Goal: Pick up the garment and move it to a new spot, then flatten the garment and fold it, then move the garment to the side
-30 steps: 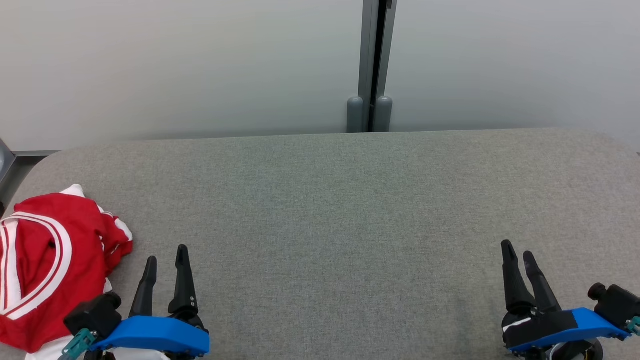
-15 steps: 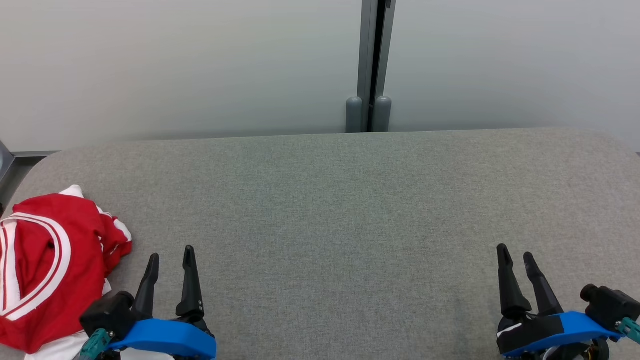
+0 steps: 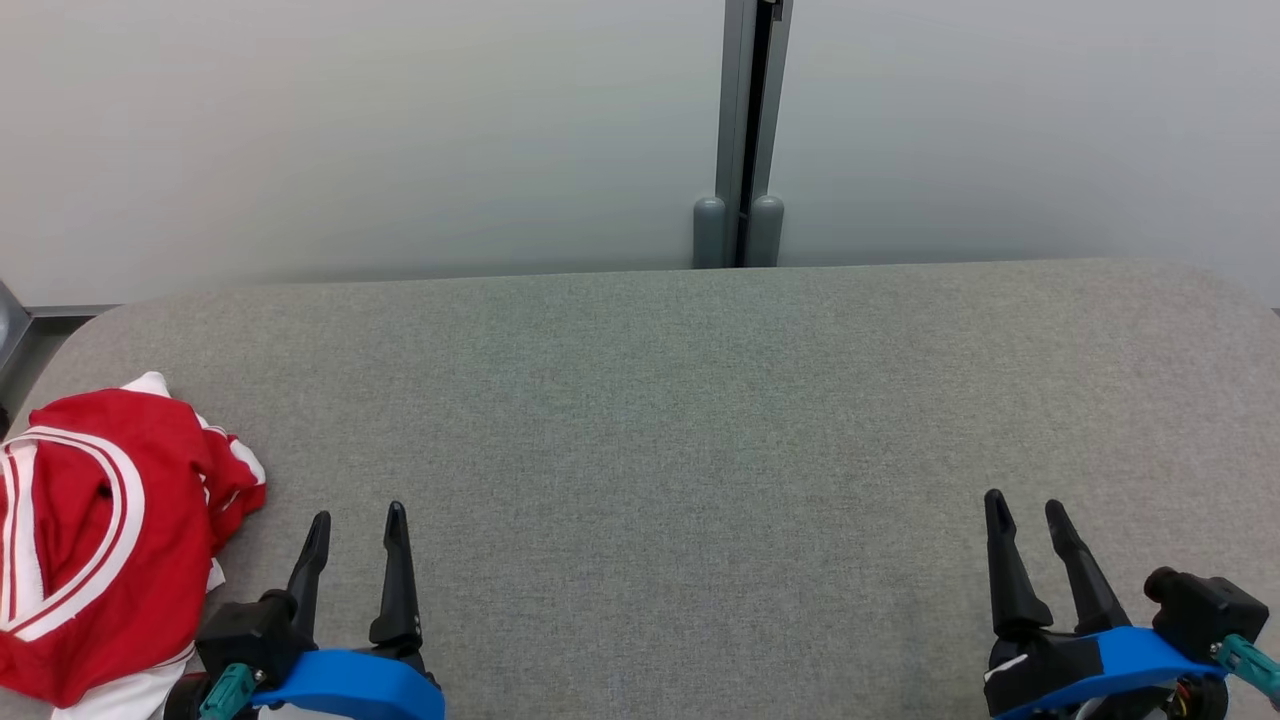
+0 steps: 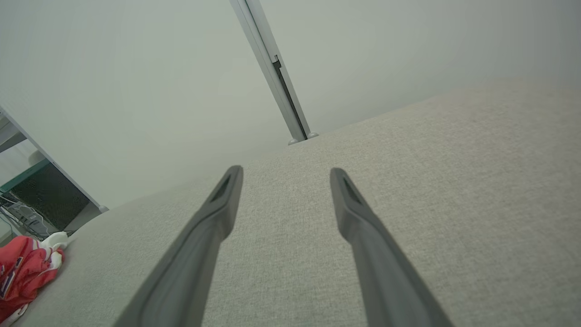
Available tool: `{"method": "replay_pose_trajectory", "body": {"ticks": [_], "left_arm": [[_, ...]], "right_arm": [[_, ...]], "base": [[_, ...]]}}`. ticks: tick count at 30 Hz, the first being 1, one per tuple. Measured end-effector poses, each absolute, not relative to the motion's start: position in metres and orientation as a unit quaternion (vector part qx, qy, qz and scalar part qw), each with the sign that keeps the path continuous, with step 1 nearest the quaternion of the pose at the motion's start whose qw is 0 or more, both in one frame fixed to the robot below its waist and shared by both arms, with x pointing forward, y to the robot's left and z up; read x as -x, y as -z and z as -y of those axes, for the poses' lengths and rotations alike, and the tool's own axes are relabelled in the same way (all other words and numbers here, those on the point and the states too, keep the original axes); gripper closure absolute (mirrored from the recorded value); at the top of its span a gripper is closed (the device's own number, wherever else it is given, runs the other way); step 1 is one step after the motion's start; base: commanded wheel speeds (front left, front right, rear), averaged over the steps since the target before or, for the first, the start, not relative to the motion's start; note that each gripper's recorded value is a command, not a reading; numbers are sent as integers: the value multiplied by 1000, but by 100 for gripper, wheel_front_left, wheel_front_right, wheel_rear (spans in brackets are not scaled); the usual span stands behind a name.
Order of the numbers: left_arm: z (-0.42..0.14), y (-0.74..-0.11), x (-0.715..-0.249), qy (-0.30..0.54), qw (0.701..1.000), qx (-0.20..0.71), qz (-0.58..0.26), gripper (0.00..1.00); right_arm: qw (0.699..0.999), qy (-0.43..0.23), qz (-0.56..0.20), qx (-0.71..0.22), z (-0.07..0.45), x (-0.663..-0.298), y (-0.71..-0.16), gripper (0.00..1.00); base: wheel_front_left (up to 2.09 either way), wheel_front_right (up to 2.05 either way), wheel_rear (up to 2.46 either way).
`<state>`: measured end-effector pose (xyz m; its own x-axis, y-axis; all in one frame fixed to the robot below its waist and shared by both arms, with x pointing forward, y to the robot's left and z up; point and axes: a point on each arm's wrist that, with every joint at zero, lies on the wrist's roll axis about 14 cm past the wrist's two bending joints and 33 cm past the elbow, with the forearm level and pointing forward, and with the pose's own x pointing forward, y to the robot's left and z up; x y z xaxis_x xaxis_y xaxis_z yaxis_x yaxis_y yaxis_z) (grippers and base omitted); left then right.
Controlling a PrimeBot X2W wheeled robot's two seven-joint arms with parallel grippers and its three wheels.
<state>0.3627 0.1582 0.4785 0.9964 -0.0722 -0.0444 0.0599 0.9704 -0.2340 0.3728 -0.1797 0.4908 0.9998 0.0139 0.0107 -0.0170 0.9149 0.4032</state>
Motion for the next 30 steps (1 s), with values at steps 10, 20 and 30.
{"method": "replay_pose_trajectory", "body": {"ticks": [10, 20, 30], "left_arm": [[-156, -469, -360, 36, 995, 88, -36, 0], [-151, -462, -356, 46, 996, 58, -43, 0], [-150, -465, -356, 50, 997, 39, -33, 0]], "right_arm": [[986, -13, 5, -166, 179, -371, -490, 0], [991, -18, 6, -133, 179, -370, -490, 0], [994, -27, 14, -103, 176, -369, -492, 0]], "base": [[0, 0, 0], [0, 0, 0], [0, 0, 0]]}}
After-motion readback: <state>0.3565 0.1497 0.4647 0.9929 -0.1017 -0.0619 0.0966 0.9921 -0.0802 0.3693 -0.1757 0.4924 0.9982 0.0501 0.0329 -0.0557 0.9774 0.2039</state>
